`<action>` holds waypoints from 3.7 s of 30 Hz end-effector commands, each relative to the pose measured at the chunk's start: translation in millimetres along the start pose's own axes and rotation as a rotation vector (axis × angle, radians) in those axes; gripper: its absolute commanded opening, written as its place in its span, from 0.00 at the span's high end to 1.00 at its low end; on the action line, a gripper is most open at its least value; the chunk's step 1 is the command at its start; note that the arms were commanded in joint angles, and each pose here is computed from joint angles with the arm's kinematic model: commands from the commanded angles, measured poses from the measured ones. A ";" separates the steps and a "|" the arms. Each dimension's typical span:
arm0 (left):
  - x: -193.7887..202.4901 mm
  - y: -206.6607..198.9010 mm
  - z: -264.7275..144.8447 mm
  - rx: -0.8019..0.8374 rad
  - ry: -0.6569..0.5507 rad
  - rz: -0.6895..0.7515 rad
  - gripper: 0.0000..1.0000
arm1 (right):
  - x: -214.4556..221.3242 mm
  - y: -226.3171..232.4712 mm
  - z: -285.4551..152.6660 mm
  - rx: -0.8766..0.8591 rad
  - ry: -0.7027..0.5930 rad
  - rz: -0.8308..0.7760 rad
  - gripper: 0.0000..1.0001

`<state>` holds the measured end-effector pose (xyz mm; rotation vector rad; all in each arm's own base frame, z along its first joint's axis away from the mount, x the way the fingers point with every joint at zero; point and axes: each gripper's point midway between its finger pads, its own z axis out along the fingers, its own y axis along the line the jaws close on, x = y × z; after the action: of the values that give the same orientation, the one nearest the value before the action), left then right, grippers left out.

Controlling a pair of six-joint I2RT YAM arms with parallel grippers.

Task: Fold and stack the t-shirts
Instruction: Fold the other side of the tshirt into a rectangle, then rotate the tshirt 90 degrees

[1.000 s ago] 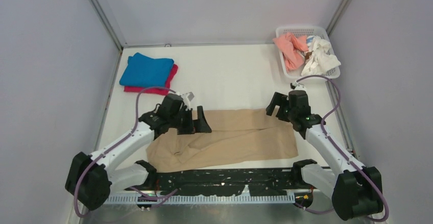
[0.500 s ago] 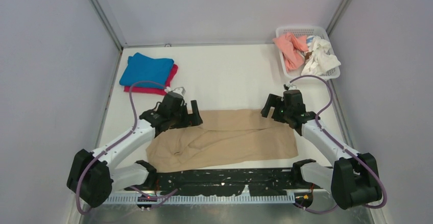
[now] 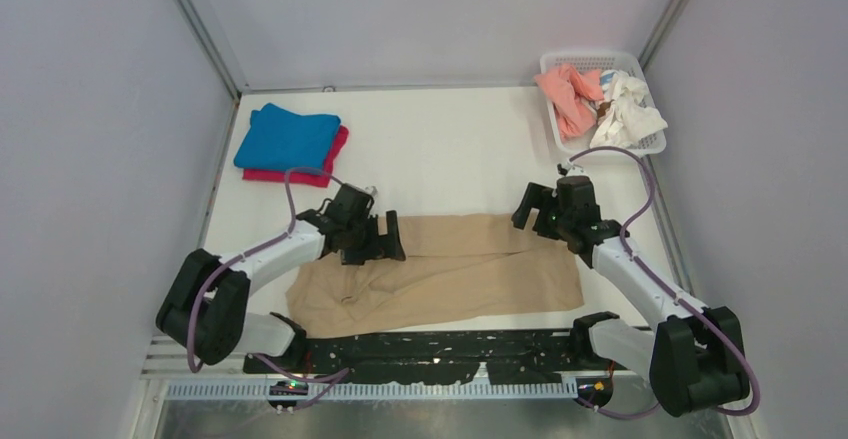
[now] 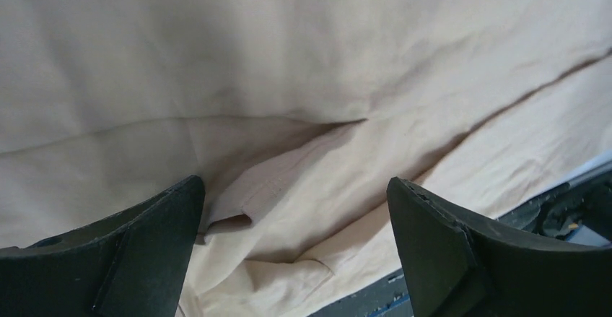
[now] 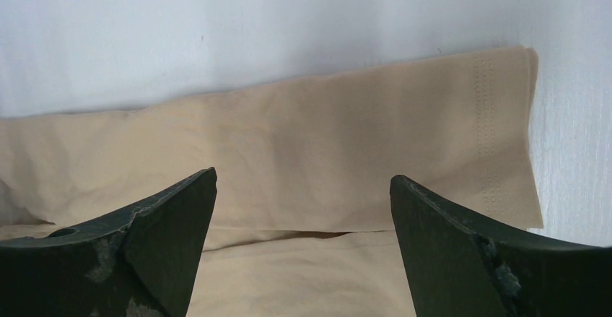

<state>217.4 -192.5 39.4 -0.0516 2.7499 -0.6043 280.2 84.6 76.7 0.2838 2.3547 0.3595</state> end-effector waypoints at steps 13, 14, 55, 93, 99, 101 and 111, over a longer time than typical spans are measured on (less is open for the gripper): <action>70.6 -61.4 -31.0 0.327 0.130 0.160 0.00 | -24.9 -1.1 -9.1 0.026 -0.104 -0.028 0.05; 77.6 -67.2 -33.3 0.360 0.159 0.167 0.00 | -24.8 -1.4 -9.0 0.026 -0.104 -0.027 0.05; -115.2 10.2 35.8 -0.050 -0.217 -0.148 0.00 | -4.2 12.5 57.5 0.092 0.088 -0.030 0.05; -127.3 -42.9 -6.0 0.145 -0.135 -0.083 0.00 | 22.9 -20.5 -13.8 0.148 0.096 -0.123 0.05; -126.8 -24.4 38.5 0.099 0.009 -0.175 0.00 | 27.6 -6.4 10.2 0.082 0.106 -0.060 0.05; -132.3 -19.4 47.2 0.060 0.049 -0.190 0.00 | 33.0 -3.6 14.9 0.066 0.133 -0.054 0.05; -202.0 -32.9 82.9 0.030 0.130 -0.191 0.00 | 92.7 19.1 4.2 -0.161 0.343 -0.084 0.05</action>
<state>421.5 -232.9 47.0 -0.3141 2.8362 -0.7234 247.6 103.8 29.6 0.1469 2.5667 0.3683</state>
